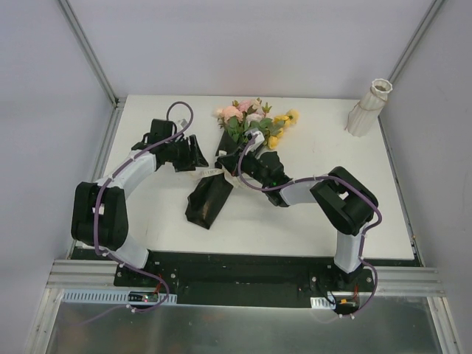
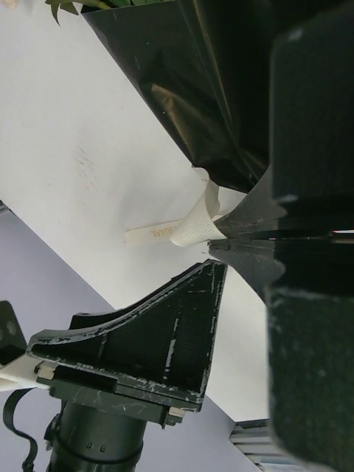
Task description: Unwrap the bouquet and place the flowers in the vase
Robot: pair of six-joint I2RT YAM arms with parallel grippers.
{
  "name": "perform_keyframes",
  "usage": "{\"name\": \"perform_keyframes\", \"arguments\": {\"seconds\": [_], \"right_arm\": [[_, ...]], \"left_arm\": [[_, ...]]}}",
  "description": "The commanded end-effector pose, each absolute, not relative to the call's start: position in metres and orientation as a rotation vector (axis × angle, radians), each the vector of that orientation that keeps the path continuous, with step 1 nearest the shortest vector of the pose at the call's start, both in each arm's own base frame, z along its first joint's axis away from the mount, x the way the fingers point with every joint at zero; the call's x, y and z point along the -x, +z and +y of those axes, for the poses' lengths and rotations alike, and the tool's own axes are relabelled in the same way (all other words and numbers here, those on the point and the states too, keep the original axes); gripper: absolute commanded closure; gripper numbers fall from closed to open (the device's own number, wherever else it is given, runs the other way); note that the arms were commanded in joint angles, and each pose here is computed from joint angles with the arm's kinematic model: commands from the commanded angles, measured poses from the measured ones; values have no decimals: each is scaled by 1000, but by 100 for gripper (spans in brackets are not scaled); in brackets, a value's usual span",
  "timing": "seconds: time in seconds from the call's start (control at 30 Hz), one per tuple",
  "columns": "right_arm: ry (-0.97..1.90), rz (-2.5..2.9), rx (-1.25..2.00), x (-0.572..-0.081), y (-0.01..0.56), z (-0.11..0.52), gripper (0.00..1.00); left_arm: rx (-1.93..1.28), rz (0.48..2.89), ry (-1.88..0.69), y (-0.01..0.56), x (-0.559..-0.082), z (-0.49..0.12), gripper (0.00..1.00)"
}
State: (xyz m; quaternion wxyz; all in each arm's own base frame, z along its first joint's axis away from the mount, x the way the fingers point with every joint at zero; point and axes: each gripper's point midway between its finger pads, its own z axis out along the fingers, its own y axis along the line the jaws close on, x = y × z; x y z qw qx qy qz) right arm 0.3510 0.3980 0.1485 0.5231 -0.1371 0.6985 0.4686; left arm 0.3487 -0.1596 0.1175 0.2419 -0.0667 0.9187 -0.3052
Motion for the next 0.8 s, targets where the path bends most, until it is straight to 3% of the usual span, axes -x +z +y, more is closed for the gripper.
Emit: {"name": "perform_keyframes", "arguments": {"seconds": [0.0,0.57,0.63,0.77], "right_arm": [[1197,1494,327,-345,208,400,100],[1201,1475,308,-345,209,394,100],[1200,1473,305,-346,210,393,100],[1193,1482,290,-347,208,388,100]], "left_arm": [[-70,2438,-935,132,-352,-175,42],[-123,2518,-934,101,-355,-181,45],[-116,2523,-925,99,-355,-181,53],[-102,2513,-931,105,-355,-182,85]]}}
